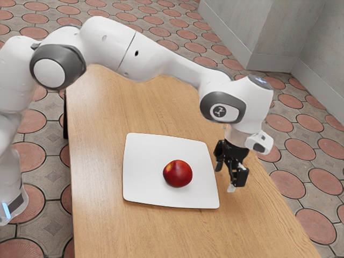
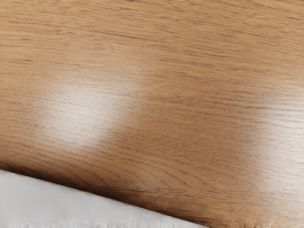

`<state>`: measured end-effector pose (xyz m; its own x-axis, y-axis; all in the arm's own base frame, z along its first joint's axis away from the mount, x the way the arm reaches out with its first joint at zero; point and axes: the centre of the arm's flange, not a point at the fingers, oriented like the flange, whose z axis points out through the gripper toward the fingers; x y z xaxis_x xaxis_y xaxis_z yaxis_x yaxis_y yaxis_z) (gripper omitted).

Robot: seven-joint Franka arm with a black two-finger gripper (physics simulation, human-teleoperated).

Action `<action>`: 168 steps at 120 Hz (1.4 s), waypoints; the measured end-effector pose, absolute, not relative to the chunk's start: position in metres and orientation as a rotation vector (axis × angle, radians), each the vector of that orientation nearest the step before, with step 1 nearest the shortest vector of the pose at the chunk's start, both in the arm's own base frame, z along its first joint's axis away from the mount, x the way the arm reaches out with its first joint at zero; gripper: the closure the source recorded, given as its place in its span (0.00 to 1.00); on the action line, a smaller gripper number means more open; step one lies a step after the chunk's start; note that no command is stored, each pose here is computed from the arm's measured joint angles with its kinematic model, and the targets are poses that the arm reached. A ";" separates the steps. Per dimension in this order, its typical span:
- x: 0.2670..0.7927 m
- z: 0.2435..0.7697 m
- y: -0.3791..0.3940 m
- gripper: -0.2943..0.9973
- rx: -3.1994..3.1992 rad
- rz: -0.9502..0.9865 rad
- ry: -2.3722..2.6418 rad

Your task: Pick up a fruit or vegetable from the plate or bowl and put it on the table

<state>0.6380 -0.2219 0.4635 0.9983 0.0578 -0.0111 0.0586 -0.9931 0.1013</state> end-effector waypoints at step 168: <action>0.572 0.467 -0.163 0.23 3.138 0.008 -0.257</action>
